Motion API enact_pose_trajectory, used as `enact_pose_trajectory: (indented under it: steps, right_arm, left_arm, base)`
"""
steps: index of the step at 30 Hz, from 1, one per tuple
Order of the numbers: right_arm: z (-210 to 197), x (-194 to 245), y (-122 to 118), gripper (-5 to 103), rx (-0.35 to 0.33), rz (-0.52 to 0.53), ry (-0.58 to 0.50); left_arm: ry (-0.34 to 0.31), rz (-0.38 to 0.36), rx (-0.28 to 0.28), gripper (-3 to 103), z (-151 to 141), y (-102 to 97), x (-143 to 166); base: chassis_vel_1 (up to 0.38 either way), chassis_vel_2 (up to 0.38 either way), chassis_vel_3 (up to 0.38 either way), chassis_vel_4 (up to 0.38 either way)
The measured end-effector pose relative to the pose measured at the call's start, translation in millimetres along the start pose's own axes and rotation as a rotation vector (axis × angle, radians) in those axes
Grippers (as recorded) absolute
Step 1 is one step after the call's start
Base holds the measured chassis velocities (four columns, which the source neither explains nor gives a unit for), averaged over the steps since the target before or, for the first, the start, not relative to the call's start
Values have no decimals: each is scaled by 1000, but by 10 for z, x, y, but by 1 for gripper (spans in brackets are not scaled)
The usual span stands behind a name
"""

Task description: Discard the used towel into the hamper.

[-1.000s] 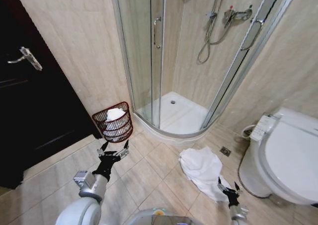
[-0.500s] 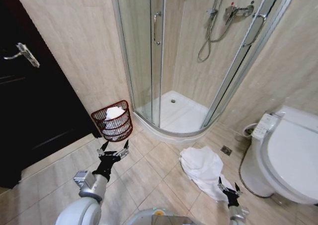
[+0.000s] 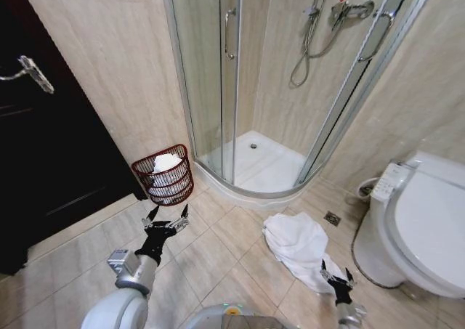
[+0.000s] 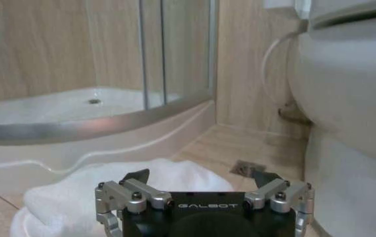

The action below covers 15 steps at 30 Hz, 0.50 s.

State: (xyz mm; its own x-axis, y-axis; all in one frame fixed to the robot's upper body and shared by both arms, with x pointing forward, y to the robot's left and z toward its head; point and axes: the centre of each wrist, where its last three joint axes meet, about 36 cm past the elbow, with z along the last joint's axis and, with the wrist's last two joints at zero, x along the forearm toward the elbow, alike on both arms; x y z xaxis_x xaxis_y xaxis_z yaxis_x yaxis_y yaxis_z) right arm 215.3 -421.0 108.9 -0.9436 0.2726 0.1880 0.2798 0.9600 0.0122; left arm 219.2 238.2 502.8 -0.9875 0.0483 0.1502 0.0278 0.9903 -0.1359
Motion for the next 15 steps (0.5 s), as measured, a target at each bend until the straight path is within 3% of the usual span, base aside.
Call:
enact_pose_trajectory:
  steps: [15]
  right_arm:
    - [-470, -106, 74, 100, -46, 36, 33]
  left_arm:
    - [0, 0, 0, 100, 0, 0, 0]
  base:
    - [0, 0, 0, 0]
